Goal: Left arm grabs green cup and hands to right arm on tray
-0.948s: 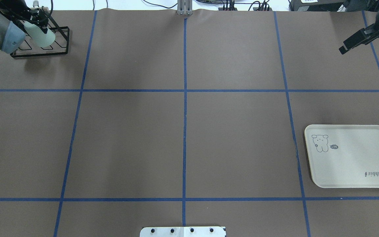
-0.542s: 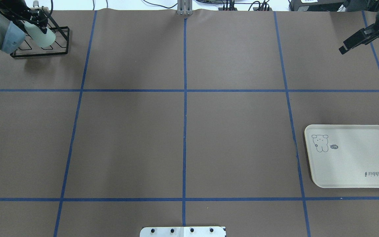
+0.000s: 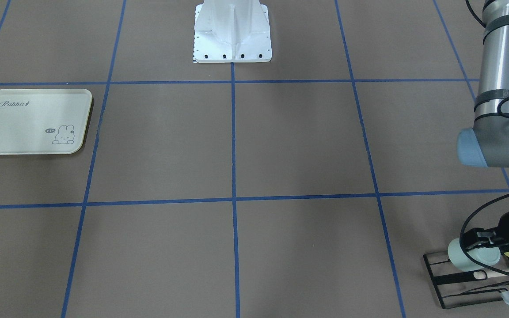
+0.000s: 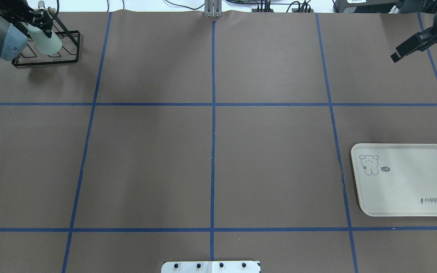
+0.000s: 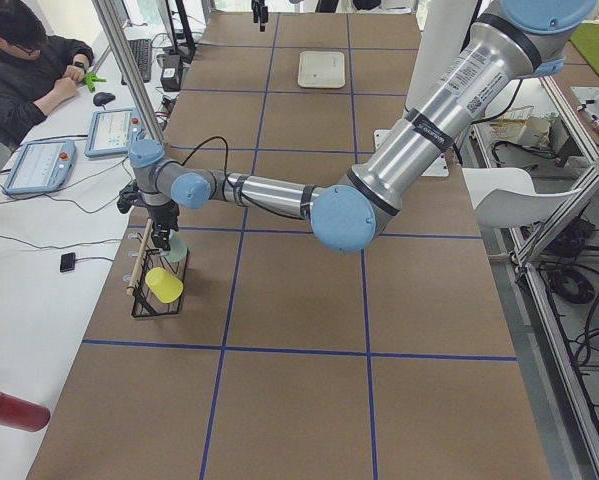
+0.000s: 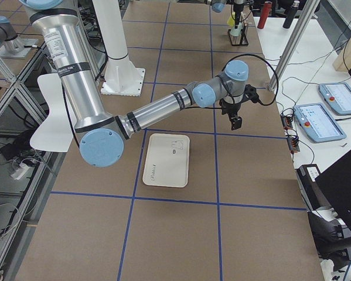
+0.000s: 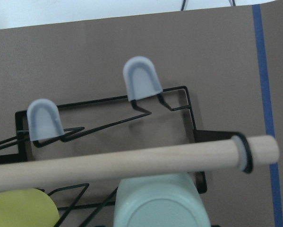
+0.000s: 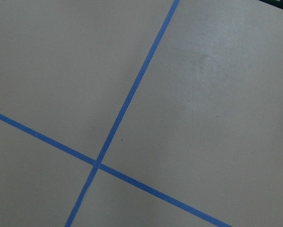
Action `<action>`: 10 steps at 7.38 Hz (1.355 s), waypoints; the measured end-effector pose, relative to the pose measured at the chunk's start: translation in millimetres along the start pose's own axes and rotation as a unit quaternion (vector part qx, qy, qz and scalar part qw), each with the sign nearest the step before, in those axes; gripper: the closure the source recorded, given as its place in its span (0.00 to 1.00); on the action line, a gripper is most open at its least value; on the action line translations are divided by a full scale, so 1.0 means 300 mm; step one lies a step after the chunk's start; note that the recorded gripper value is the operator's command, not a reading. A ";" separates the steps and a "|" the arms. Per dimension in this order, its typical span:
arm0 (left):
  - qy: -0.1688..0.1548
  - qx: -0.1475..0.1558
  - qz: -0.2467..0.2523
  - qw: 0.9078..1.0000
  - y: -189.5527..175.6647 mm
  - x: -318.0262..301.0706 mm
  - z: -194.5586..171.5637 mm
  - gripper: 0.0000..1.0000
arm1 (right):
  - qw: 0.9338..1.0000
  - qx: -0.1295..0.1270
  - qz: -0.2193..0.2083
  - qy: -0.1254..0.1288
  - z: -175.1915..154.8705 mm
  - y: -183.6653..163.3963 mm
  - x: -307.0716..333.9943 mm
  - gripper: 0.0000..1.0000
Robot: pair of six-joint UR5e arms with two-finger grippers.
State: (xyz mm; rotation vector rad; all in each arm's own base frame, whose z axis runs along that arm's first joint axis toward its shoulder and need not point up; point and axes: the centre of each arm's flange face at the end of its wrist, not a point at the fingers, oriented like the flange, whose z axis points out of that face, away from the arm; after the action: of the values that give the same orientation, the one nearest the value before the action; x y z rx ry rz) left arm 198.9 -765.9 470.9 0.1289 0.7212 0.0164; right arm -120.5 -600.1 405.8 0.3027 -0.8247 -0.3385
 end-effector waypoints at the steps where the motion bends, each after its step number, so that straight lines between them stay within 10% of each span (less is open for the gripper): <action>1: 0.000 0.000 0.000 1.000 0.000 -0.001 0.000 0.86 | 1.000 0.000 0.001 0.000 -0.001 0.000 -0.001 0.00; 2: 0.000 0.001 0.000 1.000 -0.001 -0.001 -0.002 1.00 | 1.000 0.000 0.002 0.000 -0.001 0.000 -0.001 0.00; 10: 0.046 0.033 0.000 0.998 -0.030 -0.026 -0.229 1.00 | 1.000 0.002 0.002 -0.001 -0.007 -0.001 -0.006 0.00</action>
State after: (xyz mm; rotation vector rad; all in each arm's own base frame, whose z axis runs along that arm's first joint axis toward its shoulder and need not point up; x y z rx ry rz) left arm 147.6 -767.7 423.8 0.1929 0.8146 -0.0023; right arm -120.1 -599.3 403.4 0.3040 -0.8273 -0.3328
